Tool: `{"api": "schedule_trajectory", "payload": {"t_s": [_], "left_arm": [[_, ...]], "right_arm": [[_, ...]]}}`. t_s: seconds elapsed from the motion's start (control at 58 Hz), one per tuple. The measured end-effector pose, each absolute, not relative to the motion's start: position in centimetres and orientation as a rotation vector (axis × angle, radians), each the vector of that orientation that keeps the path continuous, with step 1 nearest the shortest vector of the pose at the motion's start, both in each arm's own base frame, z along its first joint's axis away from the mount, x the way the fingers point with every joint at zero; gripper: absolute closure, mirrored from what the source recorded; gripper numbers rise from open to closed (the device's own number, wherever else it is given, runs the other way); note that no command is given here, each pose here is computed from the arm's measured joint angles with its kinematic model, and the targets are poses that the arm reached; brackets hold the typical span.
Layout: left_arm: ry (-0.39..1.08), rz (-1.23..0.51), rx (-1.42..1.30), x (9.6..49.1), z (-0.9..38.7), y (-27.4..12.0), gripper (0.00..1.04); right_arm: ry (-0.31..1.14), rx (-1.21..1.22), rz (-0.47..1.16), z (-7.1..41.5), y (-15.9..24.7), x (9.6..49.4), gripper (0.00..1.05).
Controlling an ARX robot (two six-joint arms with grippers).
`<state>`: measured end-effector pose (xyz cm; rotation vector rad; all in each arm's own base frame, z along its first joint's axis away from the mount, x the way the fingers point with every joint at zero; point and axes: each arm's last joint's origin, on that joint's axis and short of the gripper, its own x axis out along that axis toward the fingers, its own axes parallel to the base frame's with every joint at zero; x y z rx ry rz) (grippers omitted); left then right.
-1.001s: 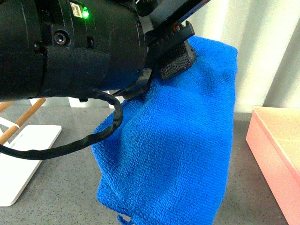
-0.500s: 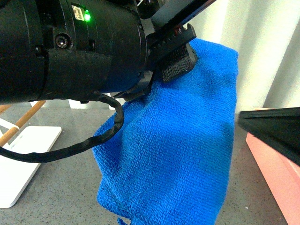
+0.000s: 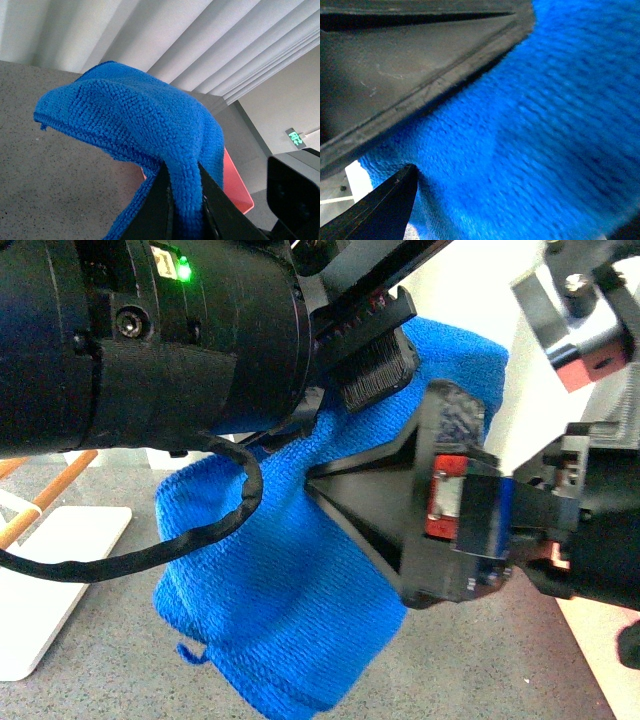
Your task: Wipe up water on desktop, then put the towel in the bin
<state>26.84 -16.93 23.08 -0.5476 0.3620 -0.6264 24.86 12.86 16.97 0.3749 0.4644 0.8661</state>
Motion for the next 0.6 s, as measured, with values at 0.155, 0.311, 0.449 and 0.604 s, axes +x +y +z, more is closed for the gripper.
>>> {"api": "schedule_trajectory", "payload": {"t_s": [0.155,0.311,0.449,0.604], "left_arm": [[0.360,-0.623,-0.545,26.9,23.1,-16.9,0.99],[0.356,-0.614,-0.545,26.9,23.1,-16.8,0.99],[0.354,-0.609,-0.542,27.0,23.1,-16.8,0.99],[0.352,-0.608,-0.541,27.0,23.1,-16.7,0.99]], "right_arm": [[0.444,0.365,0.910,17.1,14.0,25.4,0.07],[0.413,0.364,0.946,17.3,14.5,25.7,0.09],[0.403,0.360,0.967,17.3,14.9,25.8,0.29],[0.388,0.371,0.986,17.5,15.2,25.7,0.51]]}}
